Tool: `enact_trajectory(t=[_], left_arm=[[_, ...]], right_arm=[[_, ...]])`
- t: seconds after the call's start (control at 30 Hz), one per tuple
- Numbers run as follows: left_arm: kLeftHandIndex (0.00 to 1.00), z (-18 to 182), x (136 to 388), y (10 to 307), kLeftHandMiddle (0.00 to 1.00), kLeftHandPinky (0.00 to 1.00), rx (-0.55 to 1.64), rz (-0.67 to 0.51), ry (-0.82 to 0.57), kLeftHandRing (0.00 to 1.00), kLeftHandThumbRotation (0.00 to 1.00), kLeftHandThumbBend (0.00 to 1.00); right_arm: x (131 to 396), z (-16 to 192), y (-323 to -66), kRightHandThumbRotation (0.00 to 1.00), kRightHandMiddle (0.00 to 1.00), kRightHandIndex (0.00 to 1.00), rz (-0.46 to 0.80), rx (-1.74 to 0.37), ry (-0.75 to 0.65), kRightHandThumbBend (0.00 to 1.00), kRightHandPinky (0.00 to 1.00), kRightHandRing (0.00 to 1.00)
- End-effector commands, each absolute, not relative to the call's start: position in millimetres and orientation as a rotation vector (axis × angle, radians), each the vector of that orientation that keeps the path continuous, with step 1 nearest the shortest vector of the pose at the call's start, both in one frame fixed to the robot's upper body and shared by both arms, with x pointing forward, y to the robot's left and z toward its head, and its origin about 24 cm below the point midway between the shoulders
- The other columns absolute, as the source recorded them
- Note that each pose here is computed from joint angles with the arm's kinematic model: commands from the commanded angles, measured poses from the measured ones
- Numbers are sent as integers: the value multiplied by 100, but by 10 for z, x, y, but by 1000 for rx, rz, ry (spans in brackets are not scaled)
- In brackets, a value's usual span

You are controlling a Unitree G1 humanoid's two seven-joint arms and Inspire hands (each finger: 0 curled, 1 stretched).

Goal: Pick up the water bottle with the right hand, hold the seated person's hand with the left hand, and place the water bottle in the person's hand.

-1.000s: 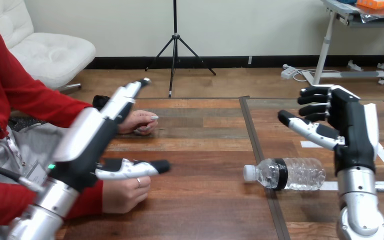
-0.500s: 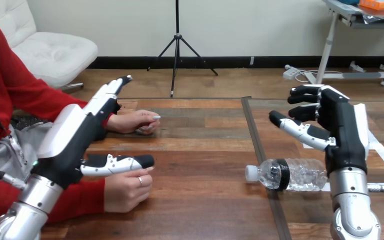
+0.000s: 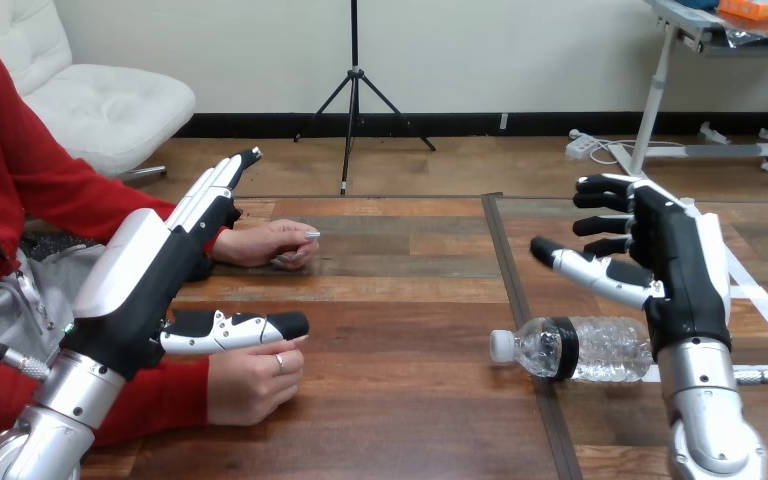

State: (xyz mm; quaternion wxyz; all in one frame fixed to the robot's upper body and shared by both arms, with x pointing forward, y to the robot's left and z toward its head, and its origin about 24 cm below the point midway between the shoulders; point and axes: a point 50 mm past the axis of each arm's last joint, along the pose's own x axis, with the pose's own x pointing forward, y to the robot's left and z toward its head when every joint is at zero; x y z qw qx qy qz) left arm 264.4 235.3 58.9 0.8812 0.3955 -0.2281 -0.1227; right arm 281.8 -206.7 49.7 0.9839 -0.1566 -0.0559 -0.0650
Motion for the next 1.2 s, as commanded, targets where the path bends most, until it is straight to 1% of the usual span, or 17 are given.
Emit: enact_trajectory(t=[0.0,0.2,0.33,0.5,0.73,0.93,1.17], left_arm=[[99,786,2759,2326,99,83,804,-219,-557,98,63,100],[99,779,2752,2319,98,82,804,-224,-555,97,64,100],[99,772,2751,2315,98,82,796,-229,-549,97,64,100],[99,769,2752,2315,98,82,795,-232,-544,97,64,100],[99,765,2754,2315,98,82,795,-239,-535,96,63,100],[99,768,2757,2313,98,82,794,-245,-537,97,63,100],[99,774,2764,2310,98,83,790,-247,-546,97,61,100]], right_arm=[[2872,726,-2058,0,79,78,-48,-390,-171,87,69,78],[2862,770,-2098,3,84,85,21,-480,-158,91,76,85],[2850,796,-2118,6,86,88,53,-490,-149,96,81,88],[2840,818,-2140,6,88,90,83,-524,-147,99,84,90],[2832,856,-2189,9,89,91,134,-612,-113,100,87,91],[2854,898,-2241,14,91,93,199,-716,-64,99,89,93],[2924,967,-2291,12,91,93,275,-825,-2,99,90,93]])
